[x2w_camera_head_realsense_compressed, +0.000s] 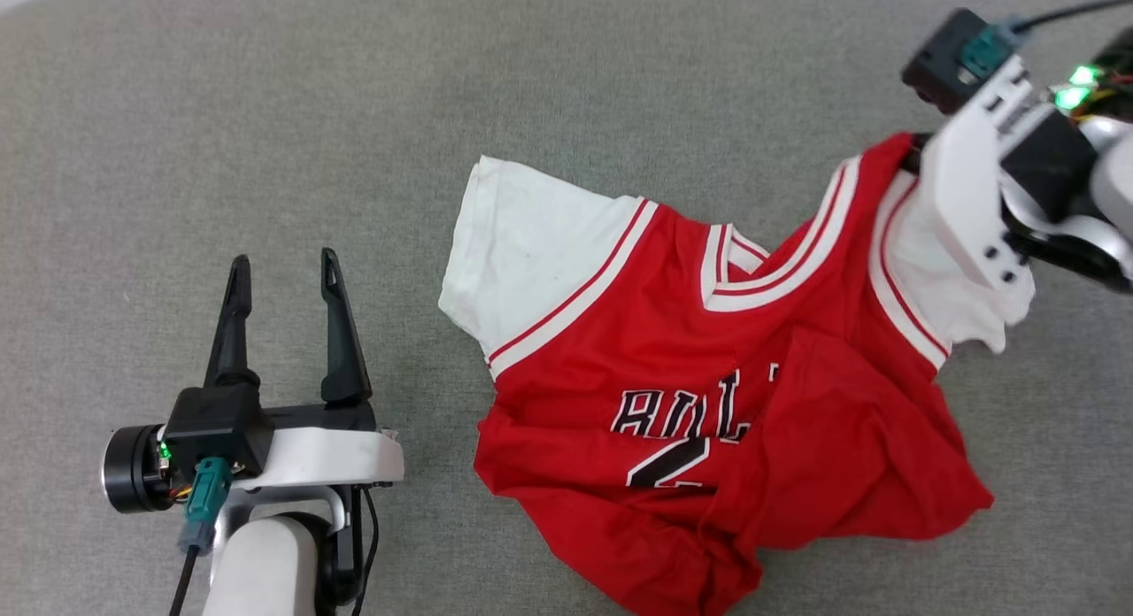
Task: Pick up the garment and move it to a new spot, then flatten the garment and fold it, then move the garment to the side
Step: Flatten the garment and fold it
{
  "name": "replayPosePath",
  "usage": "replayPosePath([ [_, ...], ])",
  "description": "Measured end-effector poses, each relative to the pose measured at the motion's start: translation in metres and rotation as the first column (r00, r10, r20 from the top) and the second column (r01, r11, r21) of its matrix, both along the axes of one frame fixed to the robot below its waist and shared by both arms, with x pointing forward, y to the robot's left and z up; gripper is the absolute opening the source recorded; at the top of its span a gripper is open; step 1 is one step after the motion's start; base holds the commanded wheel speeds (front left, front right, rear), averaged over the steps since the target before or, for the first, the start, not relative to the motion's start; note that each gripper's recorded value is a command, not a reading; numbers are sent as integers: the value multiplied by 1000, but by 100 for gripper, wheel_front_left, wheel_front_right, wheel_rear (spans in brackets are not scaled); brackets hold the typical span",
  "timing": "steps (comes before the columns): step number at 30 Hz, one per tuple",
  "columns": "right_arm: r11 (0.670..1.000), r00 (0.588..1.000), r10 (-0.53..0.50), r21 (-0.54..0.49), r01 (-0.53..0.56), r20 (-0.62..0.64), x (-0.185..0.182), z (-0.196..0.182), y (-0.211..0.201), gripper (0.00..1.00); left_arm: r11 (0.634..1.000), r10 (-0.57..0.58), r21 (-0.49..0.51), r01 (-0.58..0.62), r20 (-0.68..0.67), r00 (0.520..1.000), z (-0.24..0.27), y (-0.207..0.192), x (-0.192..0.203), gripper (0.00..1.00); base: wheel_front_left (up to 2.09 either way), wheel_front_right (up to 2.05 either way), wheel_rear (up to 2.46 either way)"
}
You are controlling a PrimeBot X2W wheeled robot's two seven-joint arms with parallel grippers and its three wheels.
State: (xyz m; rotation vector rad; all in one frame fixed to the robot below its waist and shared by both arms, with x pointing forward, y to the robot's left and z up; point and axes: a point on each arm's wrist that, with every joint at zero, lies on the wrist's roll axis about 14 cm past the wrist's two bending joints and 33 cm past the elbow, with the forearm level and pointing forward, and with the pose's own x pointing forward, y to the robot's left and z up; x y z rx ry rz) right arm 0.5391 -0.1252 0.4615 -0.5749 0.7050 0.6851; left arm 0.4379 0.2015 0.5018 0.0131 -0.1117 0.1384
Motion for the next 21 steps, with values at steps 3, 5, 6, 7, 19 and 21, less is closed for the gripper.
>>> replayPosePath([
  [3,999,997,-33,0,33,-70,7,-34,12,0,1000,-14,-7,14,-23,1000,-11,-5,7,100,0,0,0],
  [5,999,989,-43,-9,42,-141,-3,-66,19,0,1000,-16,-8,16,-25,1000,-13,-5,11,100,0,0,0],
  [6,999,985,-41,-20,39,-168,-8,-79,23,0,1000,-12,-6,12,-29,1000,-15,-4,13,100,0,0,0],
  [7,999,982,-36,-24,32,-183,-12,-88,28,0,1000,-9,-5,8,-35,999,-17,-3,13,100,0,0,0],
  [19,992,994,-74,94,81,-75,-6,-65,13,100,1000,-25,-12,25,-24,999,-14,-11,16,100,0,0,0],
  [21,989,997,-74,130,76,-20,0,-43,7,100,1000,-28,-14,28,-17,999,-10,-12,13,100,0,0,0],
])
